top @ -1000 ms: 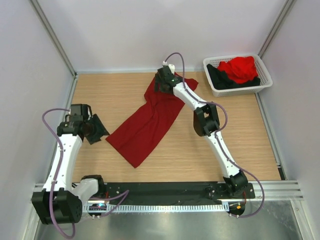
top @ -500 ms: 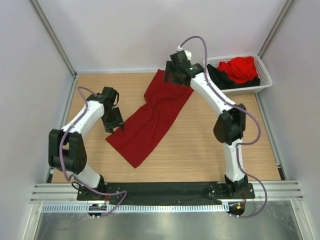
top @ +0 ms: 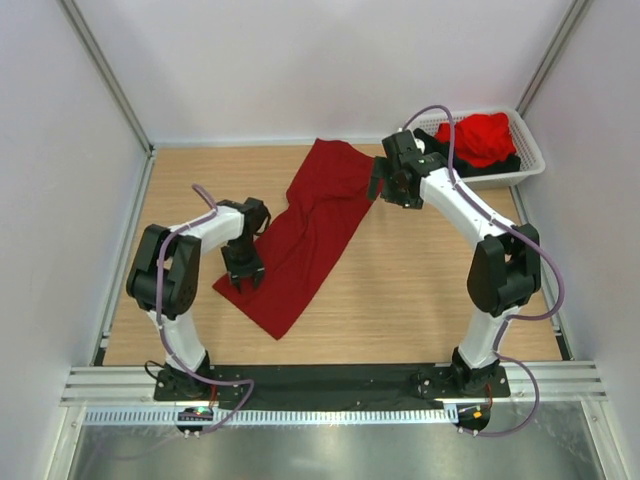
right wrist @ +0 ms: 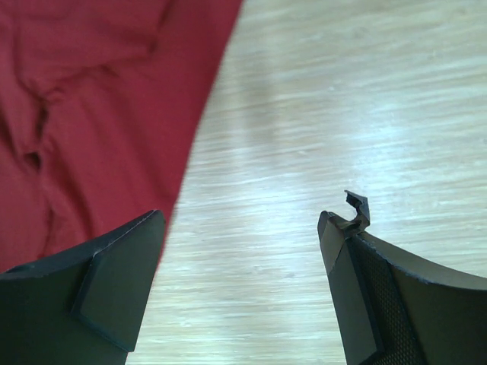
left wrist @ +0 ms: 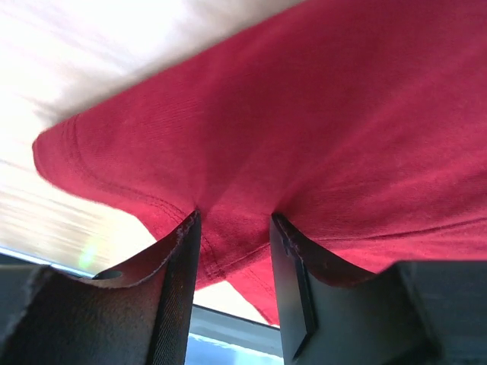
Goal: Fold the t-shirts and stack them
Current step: Fold the tshirt
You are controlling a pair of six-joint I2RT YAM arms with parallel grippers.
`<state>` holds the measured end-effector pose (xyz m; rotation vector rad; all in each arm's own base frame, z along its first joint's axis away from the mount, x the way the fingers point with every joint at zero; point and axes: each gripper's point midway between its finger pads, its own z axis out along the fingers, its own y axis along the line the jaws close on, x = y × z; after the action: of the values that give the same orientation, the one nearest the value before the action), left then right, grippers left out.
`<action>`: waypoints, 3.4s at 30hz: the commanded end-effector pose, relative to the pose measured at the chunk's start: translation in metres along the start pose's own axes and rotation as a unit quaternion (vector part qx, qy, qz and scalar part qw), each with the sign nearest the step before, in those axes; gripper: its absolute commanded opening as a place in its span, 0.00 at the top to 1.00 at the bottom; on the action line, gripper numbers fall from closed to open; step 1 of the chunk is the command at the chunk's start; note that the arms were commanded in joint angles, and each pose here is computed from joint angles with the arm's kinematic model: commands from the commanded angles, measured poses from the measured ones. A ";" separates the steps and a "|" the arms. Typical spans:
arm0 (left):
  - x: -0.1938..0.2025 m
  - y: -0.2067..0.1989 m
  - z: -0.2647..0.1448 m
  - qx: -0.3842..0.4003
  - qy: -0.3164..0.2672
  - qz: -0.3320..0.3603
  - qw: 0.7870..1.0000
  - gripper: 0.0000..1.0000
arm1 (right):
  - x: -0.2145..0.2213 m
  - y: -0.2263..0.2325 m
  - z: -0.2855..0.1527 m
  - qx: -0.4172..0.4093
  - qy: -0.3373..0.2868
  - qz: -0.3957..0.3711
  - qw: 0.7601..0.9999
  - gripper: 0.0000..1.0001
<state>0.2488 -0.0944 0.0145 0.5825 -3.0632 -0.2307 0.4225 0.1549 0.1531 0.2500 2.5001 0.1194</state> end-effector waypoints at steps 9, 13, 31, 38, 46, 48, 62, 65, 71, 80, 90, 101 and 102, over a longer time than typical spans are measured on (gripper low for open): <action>0.115 -0.075 -0.005 0.072 0.096 -0.013 0.993 0.57 | 0.006 -0.005 0.030 -0.008 0.011 0.016 1.000 0.10; 0.128 -0.094 -0.032 0.116 0.095 -0.011 0.989 0.55 | -0.002 0.006 0.047 -0.020 0.023 -0.002 1.000 0.10; 0.055 -0.070 -0.149 0.254 -0.104 0.004 0.961 0.46 | -0.044 0.088 0.116 -0.043 -0.013 -0.045 0.998 0.13; 0.030 -0.024 -0.157 0.261 -0.156 -0.036 0.952 0.45 | -0.033 0.126 0.156 -0.052 -0.050 -0.094 0.993 0.12; 0.022 0.010 -0.150 0.254 -0.176 -0.058 0.949 0.44 | -0.017 0.202 0.182 -0.134 -0.087 -0.162 0.974 0.15; 0.023 0.013 -0.147 0.254 -0.171 -0.060 0.950 0.43 | -0.013 0.219 0.182 -0.158 -0.095 -0.171 0.968 0.15; 0.032 -0.003 -0.117 0.270 -0.088 -0.053 0.957 0.44 | -0.098 0.199 0.080 -0.150 -0.156 -0.090 0.972 0.07; 0.042 -0.020 -0.119 0.313 -0.067 -0.041 0.947 0.50 | -0.098 0.177 0.045 -0.137 -0.135 -0.100 0.976 0.06; 0.085 -0.074 -0.117 0.380 0.008 0.015 0.925 0.65 | -0.030 0.133 -0.021 -0.157 -0.033 -0.084 0.984 0.08; 0.137 -0.101 -0.072 0.347 0.059 0.046 0.935 0.83 | 0.138 0.079 -0.073 -0.272 0.138 -0.046 0.951 0.47; 0.160 -0.096 -0.020 0.268 0.075 0.034 0.960 0.88 | 0.241 0.029 -0.088 -0.298 0.239 -0.033 0.924 0.72; 0.160 -0.079 -0.035 0.263 0.034 0.011 0.964 0.61 | 0.286 0.006 -0.093 -0.301 0.291 -0.029 0.908 0.60; 0.160 -0.075 -0.042 0.264 0.031 0.007 0.964 0.56 | 0.292 0.003 -0.092 -0.299 0.297 -0.026 0.906 0.58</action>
<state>0.1272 -0.2433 0.0264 0.4978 -2.9760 0.6551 0.1440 0.2112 0.0570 -0.1313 2.9186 0.9787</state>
